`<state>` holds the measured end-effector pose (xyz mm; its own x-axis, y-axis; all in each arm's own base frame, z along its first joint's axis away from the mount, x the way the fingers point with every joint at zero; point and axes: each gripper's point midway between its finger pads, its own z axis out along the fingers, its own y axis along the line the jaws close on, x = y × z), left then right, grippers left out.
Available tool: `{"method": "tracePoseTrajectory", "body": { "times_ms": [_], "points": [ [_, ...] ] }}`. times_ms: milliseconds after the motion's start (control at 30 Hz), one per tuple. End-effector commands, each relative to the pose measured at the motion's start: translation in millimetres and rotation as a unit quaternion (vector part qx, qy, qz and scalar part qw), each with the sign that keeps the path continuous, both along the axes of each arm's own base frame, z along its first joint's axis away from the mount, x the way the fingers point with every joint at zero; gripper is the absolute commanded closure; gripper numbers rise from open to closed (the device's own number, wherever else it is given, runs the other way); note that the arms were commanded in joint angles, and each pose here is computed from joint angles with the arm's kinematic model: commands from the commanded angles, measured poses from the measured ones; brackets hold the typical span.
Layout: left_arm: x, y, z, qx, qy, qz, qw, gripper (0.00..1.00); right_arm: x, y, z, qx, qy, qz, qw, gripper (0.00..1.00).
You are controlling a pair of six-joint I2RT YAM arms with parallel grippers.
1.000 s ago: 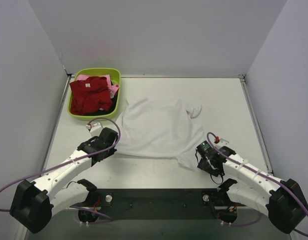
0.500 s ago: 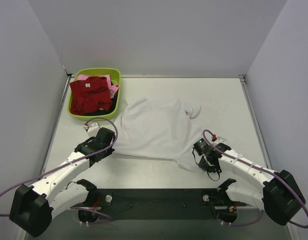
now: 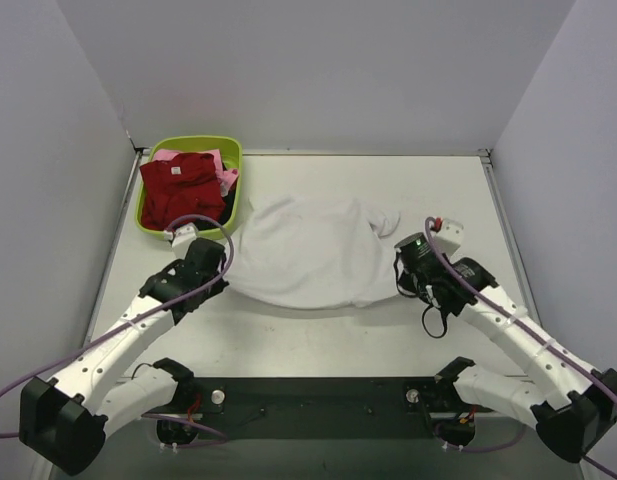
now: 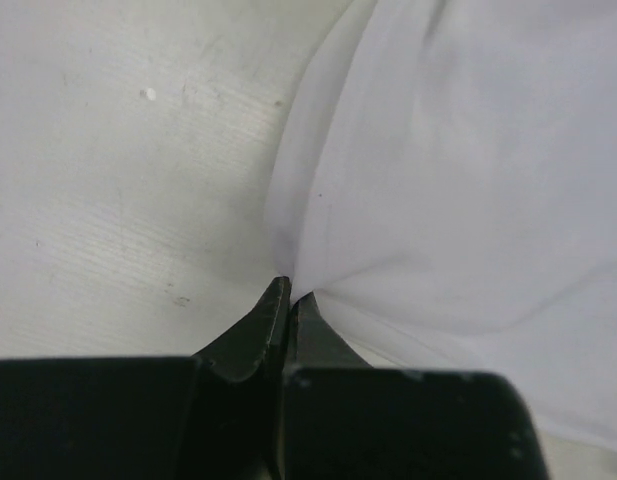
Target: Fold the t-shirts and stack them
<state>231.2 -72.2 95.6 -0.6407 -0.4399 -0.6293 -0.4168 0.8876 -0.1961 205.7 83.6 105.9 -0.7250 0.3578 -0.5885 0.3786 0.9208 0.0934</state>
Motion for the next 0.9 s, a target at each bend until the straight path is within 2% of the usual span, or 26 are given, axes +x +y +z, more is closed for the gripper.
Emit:
{"method": "tracePoseTrajectory", "body": {
  "times_ms": [0, 33, 67, 133, 167, 233, 267, 367, 533, 700, 767, 867],
  "points": [
    [33.6, -11.7, 87.6, -0.019, -0.097, -0.025, 0.995, 1.0, 29.9, -16.1, 101.9, -0.05, -0.119, 0.025, 0.991, 1.0],
    [41.4, -15.9, 118.4, -0.033, -0.128, -0.027, 0.991, 1.0, 32.0, -18.4, 115.9, -0.059, -0.13, 0.033, 0.989, 1.0],
    [43.1, -17.1, 130.4, -0.03, -0.137, -0.038, 0.989, 1.0, 37.9, -17.0, 145.8, -0.05, -0.163, 0.032, 0.985, 1.0],
    [49.1, -19.9, 175.1, -0.045, -0.181, -0.043, 0.981, 1.0, 41.0, -18.4, 171.6, -0.057, -0.188, 0.047, 0.979, 1.0],
    [50.4, -20.3, 191.7, -0.044, -0.199, -0.051, 0.978, 1.0, 43.4, -18.8, 199.1, -0.048, -0.217, 0.046, 0.974, 1.0],
    [51.9, -21.6, 219.8, -0.05, -0.225, -0.058, 0.971, 1.0, 44.9, -18.6, 224.0, -0.046, -0.243, 0.056, 0.967, 1.0],
    [51.8, -21.7, 252.6, -0.055, -0.26, -0.067, 0.962, 1.0, 44.4, -19.4, 236.8, -0.05, -0.255, 0.068, 0.963, 1.0],
    [47.7, -19.8, 310.7, -0.064, -0.322, -0.079, 0.941, 1.0, 39.0, -19.0, 290.1, -0.031, -0.311, 0.091, 0.945, 1.0],
    [30.9, -17.7, 378.3, -0.08, -0.395, -0.104, 0.909, 1.0, 4.7, -28.0, 391.3, 0.022, -0.431, 0.128, 0.893, 1.0],
    [-6.8, -17.9, 449.9, -0.115, -0.489, -0.15, 0.852, 1.0, -45.9, -24.0, 462.2, 0.07, -0.529, 0.215, 0.817, 1.0],
    [-18.2, -18.6, 468.0, -0.119, -0.507, -0.167, 0.837, 1.0, -68.9, -30.8, 488.6, 0.088, -0.566, 0.227, 0.788, 1.0],
    [-45.9, -13.8, 506.6, -0.129, -0.551, -0.187, 0.803, 1.0, -97.6, -33.2, 515.6, 0.107, -0.602, 0.256, 0.749, 1.0]
  ]
}}
